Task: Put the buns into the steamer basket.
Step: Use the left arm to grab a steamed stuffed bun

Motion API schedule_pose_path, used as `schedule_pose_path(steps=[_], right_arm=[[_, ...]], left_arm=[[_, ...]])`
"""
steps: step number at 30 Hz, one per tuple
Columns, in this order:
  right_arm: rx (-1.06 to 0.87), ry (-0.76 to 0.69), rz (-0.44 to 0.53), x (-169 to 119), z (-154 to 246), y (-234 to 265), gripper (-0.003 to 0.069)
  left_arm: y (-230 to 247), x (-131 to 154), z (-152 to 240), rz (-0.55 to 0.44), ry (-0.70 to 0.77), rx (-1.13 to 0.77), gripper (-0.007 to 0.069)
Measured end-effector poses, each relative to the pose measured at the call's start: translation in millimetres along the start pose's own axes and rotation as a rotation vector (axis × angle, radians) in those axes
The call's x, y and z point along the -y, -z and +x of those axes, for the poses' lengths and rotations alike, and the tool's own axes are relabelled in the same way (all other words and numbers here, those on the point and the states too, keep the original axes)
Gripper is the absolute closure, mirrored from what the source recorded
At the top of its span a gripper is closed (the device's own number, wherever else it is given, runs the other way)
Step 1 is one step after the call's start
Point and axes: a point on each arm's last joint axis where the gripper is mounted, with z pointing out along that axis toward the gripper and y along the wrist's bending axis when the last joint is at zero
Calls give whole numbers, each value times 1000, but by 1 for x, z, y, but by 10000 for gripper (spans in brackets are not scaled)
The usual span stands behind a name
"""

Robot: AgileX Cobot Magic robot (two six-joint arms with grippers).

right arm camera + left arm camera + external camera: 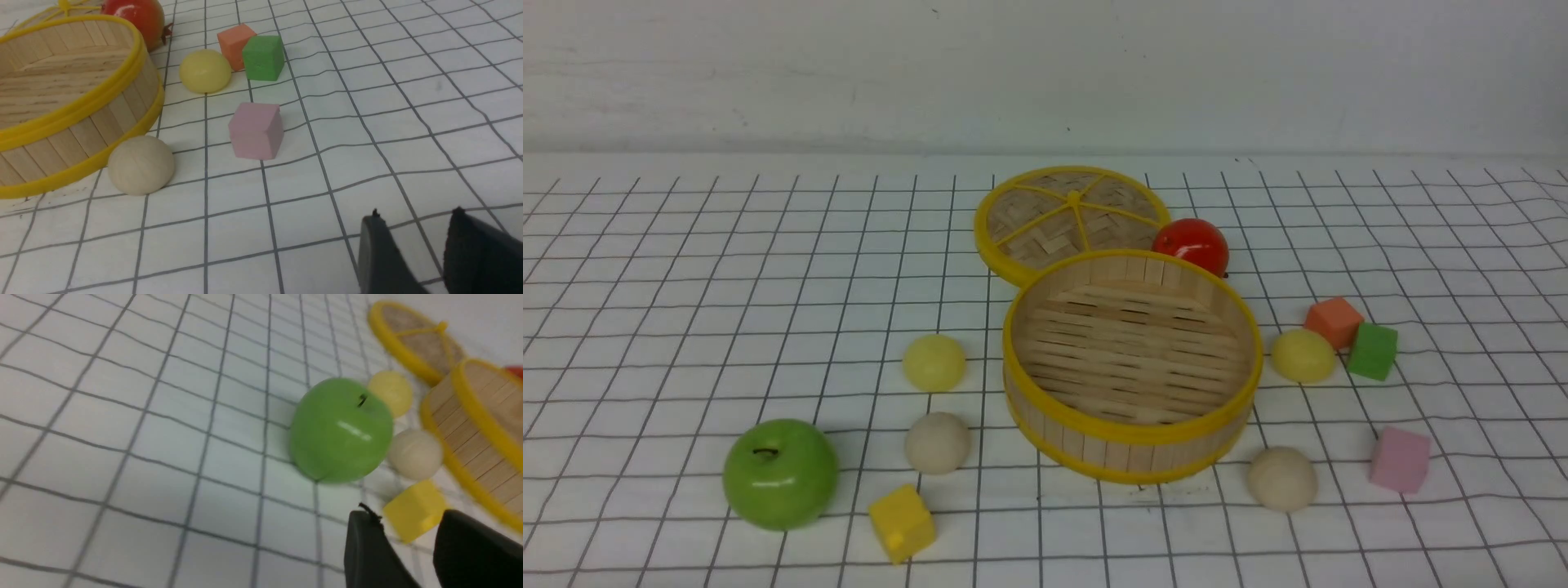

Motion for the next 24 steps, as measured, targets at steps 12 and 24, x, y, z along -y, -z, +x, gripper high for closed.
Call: schedule_pose_path(steps=[12, 24], right_arm=[[0, 0, 0, 0, 0, 0, 418], [0, 0, 0, 0, 0, 0, 418]], left_arm=[[11, 25, -32, 188, 482, 136, 470], [-14, 103, -111, 54, -130, -624, 638]])
